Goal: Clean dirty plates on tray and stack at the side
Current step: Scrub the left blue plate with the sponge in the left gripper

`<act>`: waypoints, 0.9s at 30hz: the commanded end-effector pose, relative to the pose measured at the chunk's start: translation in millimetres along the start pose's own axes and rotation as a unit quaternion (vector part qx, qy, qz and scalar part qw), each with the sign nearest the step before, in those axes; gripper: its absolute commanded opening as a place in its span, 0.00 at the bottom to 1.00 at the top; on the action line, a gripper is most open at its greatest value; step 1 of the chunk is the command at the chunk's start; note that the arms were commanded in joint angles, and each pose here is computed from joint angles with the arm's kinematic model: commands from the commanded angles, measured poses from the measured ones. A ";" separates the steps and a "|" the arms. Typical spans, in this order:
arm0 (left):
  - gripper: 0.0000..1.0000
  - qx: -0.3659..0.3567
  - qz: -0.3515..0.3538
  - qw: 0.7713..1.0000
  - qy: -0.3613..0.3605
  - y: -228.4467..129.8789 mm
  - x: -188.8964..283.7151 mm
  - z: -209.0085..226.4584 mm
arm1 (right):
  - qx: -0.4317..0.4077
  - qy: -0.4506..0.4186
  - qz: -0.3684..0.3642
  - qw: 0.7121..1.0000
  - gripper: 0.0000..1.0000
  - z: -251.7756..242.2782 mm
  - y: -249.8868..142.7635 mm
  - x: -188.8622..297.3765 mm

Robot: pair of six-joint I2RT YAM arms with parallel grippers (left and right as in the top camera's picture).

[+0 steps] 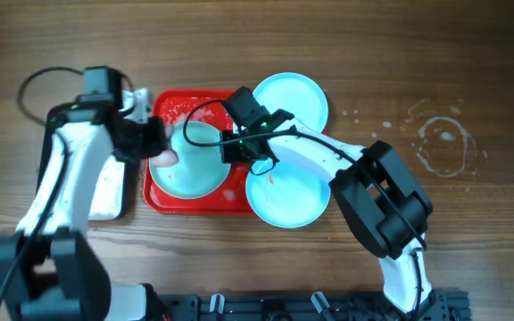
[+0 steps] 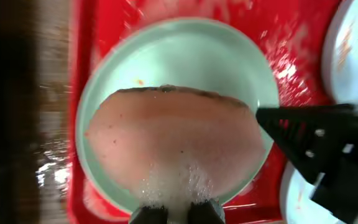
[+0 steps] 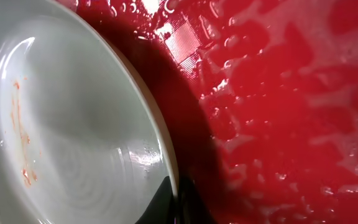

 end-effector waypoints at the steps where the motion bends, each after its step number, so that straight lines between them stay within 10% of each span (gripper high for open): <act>1: 0.04 -0.026 0.024 0.999 0.026 5.4 -31.3 -9.4 | 0.010 0.011 0.010 1.000 0.04 0.3 -0.5 -8.5; 14: 0.04 -0.006 0.106 0.986 0.130 -2.5 -104.8 13.7 | 0.009 0.010 0.011 1.000 0.04 0.2 -0.7 -8.5; 20: 0.04 0.033 0.123 0.946 0.297 -18.5 -88.6 37.6 | 0.009 0.010 0.011 1.000 0.04 0.2 -0.6 -8.5; 27: 0.04 0.024 0.175 0.969 0.170 -31.8 -99.8 4.0 | 0.008 0.011 0.011 1.000 0.04 0.3 -0.7 -8.5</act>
Point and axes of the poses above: each gripper's point midway between its finger pads, its own x axis back along the fingers, its own z axis along the line the jaws close on, y = z × x, the point moved 8 cm from there along x, back along the fingers, and after that the axes turned 2 degrees about x, right-handed, at the moved point
